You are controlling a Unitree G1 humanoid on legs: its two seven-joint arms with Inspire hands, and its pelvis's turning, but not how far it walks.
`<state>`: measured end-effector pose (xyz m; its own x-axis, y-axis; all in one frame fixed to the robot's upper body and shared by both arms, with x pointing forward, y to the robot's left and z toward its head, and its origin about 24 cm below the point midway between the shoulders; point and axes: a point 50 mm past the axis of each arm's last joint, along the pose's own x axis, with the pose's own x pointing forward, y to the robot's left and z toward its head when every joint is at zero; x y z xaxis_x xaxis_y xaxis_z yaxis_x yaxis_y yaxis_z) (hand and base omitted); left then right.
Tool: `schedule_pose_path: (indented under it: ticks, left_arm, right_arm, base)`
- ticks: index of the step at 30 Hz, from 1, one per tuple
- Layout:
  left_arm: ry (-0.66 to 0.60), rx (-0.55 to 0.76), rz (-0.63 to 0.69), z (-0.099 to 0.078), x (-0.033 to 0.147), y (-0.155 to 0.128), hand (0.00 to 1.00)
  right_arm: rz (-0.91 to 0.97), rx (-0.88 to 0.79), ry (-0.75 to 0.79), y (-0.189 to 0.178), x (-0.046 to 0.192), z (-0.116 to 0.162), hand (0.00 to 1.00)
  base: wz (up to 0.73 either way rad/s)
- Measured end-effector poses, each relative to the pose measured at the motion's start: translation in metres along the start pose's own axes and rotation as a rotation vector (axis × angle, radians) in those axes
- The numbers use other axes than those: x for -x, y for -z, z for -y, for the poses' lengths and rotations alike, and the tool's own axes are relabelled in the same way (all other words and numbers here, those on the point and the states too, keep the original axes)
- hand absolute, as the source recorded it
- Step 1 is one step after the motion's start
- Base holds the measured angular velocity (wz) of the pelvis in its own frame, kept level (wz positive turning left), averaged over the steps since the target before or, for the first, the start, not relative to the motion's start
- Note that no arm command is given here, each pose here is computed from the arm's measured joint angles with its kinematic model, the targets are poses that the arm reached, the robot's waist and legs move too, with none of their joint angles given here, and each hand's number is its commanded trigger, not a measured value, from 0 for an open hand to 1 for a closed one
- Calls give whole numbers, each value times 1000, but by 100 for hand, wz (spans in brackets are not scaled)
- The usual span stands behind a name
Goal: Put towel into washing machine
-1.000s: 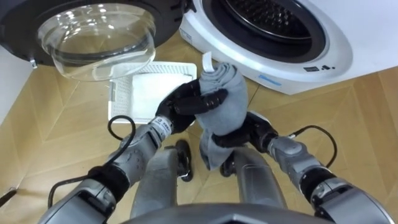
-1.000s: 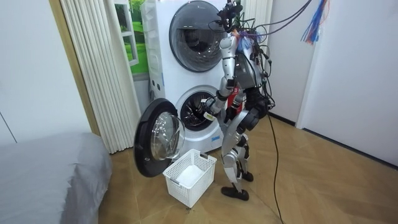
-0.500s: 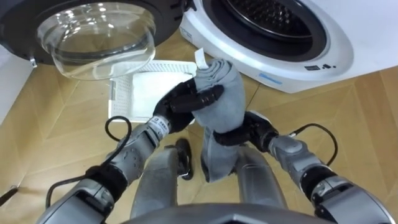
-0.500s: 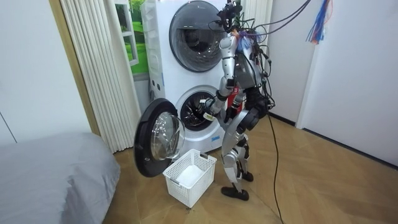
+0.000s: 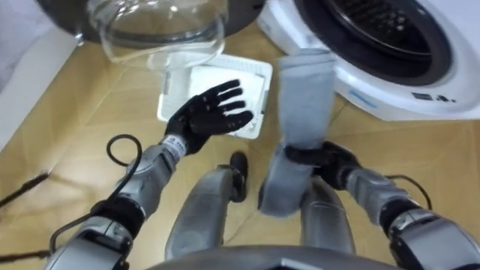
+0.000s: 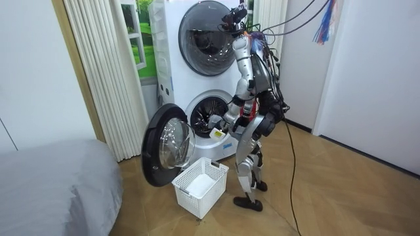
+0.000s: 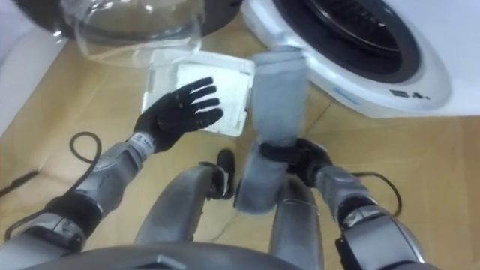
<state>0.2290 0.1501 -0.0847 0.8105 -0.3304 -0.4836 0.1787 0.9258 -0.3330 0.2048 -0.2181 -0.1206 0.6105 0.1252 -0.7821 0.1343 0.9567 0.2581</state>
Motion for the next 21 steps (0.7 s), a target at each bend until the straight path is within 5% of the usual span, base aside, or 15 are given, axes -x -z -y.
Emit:
schedule_pose_path:
  ticks: [8,21]
  left_arm:
    - [-75,-132,-108,-6,4,14,0]
    - [-140,-145,-101,-10,8,12,0]
  right_arm:
    - [97,-389,-59,-26,2,6,100]
    - [352,-624,-126,-101,10,10,100]
  base:
    - [25]
    - [4]
